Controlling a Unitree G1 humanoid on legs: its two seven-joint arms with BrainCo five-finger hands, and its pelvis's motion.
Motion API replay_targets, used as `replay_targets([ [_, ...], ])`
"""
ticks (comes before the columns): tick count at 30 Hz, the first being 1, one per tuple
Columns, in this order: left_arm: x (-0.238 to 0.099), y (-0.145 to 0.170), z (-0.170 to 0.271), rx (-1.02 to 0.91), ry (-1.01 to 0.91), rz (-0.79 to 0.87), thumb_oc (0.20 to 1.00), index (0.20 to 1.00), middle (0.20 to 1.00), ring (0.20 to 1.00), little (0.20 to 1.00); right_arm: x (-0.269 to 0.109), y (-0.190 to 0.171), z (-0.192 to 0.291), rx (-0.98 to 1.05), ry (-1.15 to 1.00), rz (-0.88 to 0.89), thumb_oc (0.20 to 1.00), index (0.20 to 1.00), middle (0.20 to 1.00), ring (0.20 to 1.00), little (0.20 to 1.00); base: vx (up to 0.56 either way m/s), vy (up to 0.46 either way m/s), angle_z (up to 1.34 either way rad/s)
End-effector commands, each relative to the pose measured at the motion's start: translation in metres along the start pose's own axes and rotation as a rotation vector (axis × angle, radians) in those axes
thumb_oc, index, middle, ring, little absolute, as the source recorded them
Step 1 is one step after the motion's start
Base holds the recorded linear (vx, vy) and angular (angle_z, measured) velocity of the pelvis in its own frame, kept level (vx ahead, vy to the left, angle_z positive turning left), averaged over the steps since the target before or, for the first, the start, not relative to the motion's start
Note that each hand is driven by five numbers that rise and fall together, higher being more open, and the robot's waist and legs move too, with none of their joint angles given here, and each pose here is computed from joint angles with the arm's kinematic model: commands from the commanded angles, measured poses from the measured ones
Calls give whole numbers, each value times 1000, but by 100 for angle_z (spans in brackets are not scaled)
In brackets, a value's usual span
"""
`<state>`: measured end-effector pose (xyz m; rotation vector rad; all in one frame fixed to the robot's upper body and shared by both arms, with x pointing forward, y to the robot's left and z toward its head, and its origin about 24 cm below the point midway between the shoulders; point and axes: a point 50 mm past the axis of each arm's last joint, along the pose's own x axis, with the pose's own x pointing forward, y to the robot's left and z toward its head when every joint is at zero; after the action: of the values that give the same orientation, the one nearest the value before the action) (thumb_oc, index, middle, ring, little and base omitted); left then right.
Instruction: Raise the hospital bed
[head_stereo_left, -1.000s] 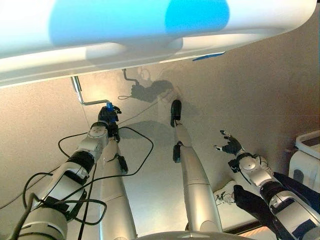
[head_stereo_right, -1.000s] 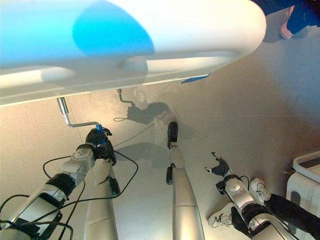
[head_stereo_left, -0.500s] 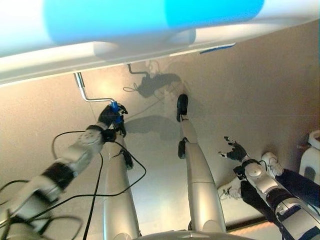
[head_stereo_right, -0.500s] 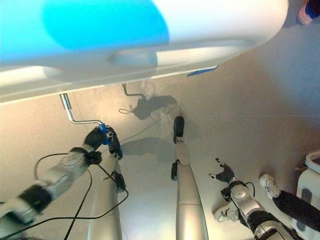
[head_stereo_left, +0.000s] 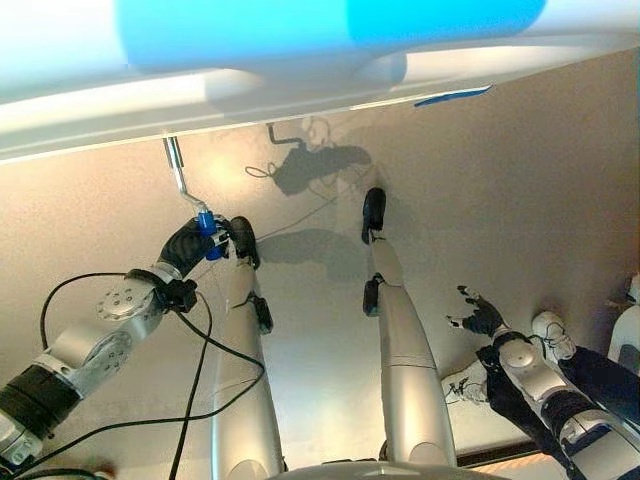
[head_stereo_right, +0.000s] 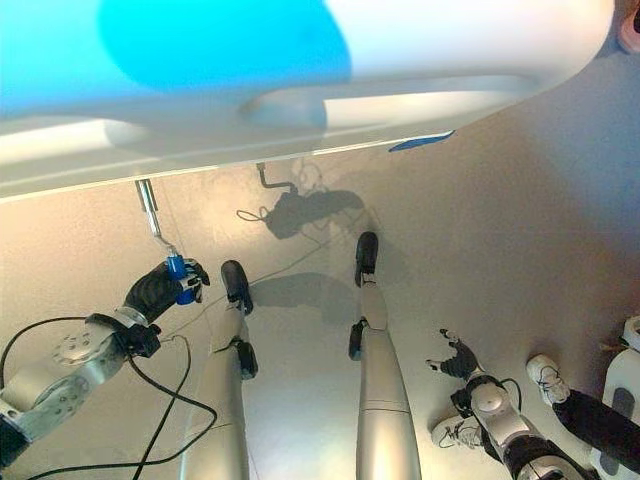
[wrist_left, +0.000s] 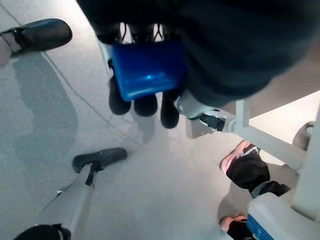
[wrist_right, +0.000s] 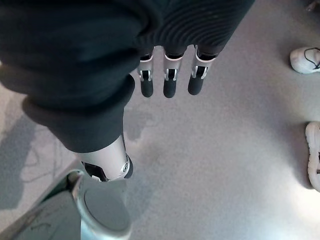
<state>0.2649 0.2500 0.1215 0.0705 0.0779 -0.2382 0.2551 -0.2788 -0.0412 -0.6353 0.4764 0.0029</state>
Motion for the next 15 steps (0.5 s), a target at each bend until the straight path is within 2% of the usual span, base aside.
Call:
replay_targets([
  [1, -21, -30, 31, 187, -163, -243, 200, 200, 200, 200, 200, -26, -9, -44, -76, 105, 18, 1000, 1000, 1000, 1000, 1000, -10, 3, 5],
  [8, -32, -11, 26, 185, -140, -154, 200, 200, 200, 200, 200, -30, -12, -48, -83, 104, 12, 1000, 1000, 1000, 1000, 1000, 0, 3, 4],
  [12, -32, -11, 26, 185, -140, -153, 200, 200, 200, 200, 200, -30, -12, -48, -83, 104, 12, 1000, 1000, 1000, 1000, 1000, 0, 0, 0],
  [15, -40, 9, 6, 165, -56, -68, 200, 200, 200, 200, 200, -32, -16, -51, -95, 112, 12, 1000, 1000, 1000, 1000, 1000, 0, 0, 0],
])
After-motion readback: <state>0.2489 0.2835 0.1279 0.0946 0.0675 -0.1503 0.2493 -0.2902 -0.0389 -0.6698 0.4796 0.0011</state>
